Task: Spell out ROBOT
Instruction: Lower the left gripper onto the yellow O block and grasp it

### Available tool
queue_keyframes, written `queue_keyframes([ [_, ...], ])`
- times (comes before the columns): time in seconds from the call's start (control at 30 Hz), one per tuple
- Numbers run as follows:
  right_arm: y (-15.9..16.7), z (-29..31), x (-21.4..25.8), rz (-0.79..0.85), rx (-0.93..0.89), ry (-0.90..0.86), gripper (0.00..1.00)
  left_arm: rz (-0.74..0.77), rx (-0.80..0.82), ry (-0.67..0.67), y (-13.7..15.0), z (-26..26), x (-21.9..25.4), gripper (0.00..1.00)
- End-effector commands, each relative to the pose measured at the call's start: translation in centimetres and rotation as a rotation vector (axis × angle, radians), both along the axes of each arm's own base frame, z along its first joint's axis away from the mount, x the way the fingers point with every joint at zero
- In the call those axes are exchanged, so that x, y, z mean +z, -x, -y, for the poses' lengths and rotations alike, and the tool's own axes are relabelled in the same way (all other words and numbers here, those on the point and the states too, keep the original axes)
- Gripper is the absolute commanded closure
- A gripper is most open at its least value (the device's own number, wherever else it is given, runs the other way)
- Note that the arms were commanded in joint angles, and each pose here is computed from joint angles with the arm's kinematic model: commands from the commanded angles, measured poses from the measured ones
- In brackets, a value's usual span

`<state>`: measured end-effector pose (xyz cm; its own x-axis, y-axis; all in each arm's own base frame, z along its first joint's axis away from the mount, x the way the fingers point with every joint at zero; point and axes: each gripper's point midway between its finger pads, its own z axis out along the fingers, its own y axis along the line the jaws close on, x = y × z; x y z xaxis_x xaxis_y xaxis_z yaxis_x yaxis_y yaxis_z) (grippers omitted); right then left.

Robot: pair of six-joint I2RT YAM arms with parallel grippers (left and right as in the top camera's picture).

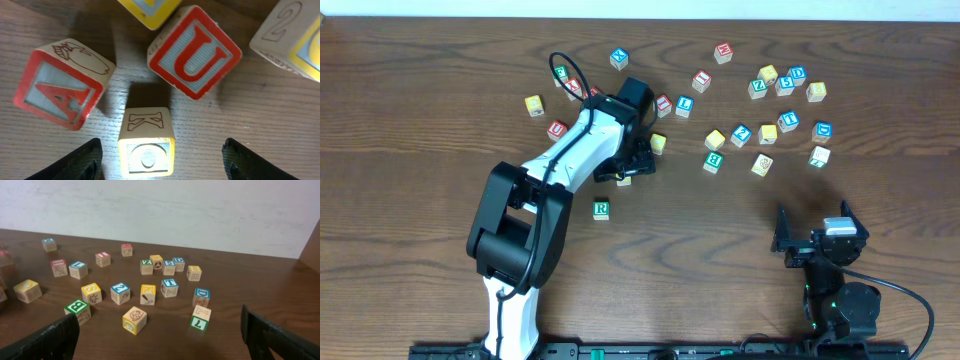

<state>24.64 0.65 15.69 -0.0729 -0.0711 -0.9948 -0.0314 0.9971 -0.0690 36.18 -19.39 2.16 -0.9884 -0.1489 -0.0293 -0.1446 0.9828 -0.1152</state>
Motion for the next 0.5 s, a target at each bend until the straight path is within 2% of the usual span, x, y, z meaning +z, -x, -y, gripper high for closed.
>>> queue_keyframes([
  [0.0,0.02,0.30,-0.07,-0.002,-0.016,-0.008,0.01,0.009,-0.026,0.012,-0.37,0.58,0.27,0.25],
  [0.23,0.02,0.30,-0.06,-0.001,-0.016,-0.008,0.01,0.007,-0.033,0.011,-0.34,0.57,0.21,0.25],
  [0.3,0.02,0.30,-0.06,-0.001,-0.016,-0.008,0.01,0.006,-0.033,0.005,-0.31,0.47,0.08,0.29],
  [0.47,0.02,0.30,-0.06,-0.001,-0.016,-0.008,0.01,0.005,-0.043,0.004,-0.25,0.45,-0.12,0.29],
])
